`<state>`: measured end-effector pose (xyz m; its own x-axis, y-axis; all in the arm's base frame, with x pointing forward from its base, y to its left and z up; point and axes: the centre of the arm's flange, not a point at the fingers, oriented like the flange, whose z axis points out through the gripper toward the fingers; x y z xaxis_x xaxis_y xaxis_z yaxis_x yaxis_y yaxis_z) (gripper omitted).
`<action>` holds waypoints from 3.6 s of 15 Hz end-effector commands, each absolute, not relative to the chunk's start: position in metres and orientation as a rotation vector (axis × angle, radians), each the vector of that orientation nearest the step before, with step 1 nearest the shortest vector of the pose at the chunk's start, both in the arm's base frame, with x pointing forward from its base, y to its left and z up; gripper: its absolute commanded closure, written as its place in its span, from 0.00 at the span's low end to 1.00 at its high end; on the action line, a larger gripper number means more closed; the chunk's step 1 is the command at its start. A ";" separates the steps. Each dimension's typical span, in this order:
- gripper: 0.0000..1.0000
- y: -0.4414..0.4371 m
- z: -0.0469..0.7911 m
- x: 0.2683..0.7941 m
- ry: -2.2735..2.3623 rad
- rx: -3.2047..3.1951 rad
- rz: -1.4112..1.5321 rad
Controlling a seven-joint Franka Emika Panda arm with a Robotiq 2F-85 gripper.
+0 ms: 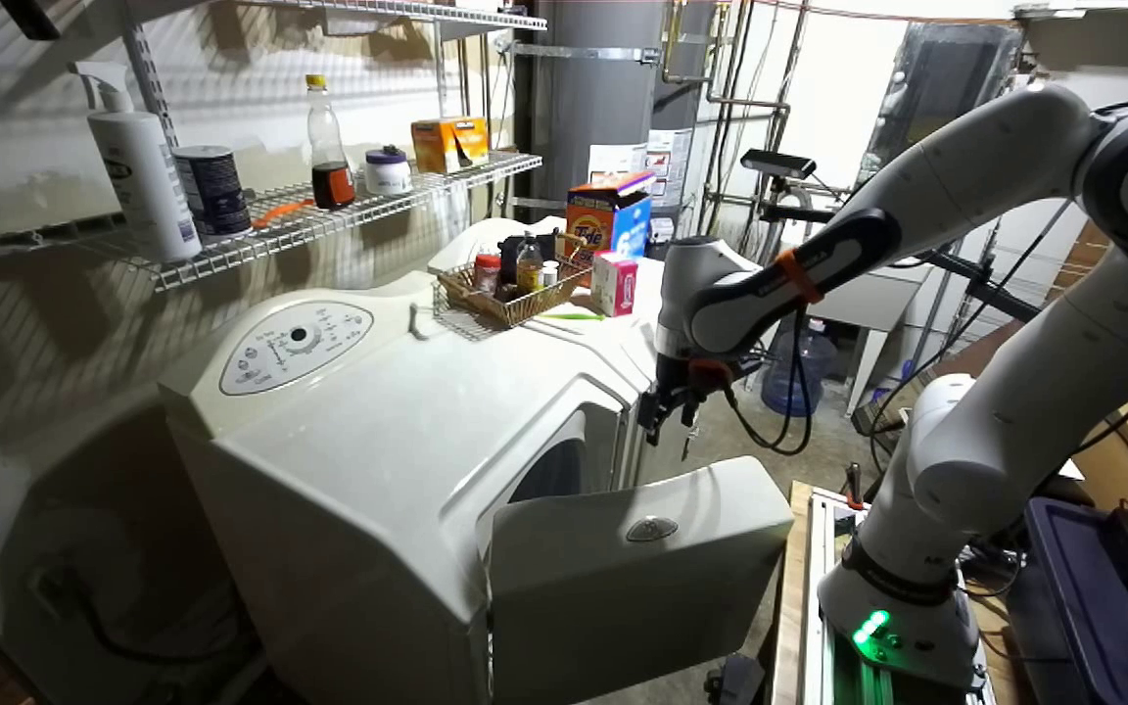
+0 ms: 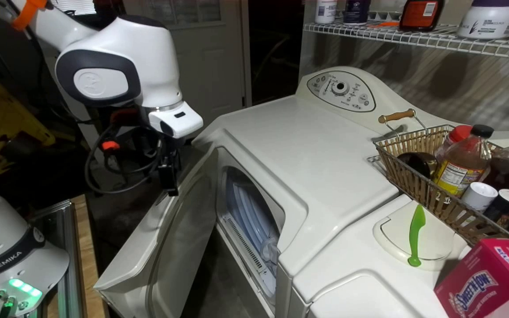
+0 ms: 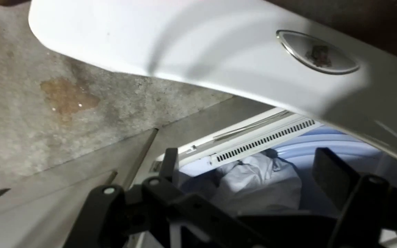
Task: Close the washing machine completely
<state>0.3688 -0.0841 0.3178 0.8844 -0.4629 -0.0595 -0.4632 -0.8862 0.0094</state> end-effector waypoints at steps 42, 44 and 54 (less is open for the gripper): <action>0.00 -0.099 0.204 0.375 0.838 -3.147 -0.075; 0.00 -0.098 0.204 0.375 0.835 -3.149 -0.074; 0.69 -0.152 0.148 0.378 0.808 -3.176 -0.070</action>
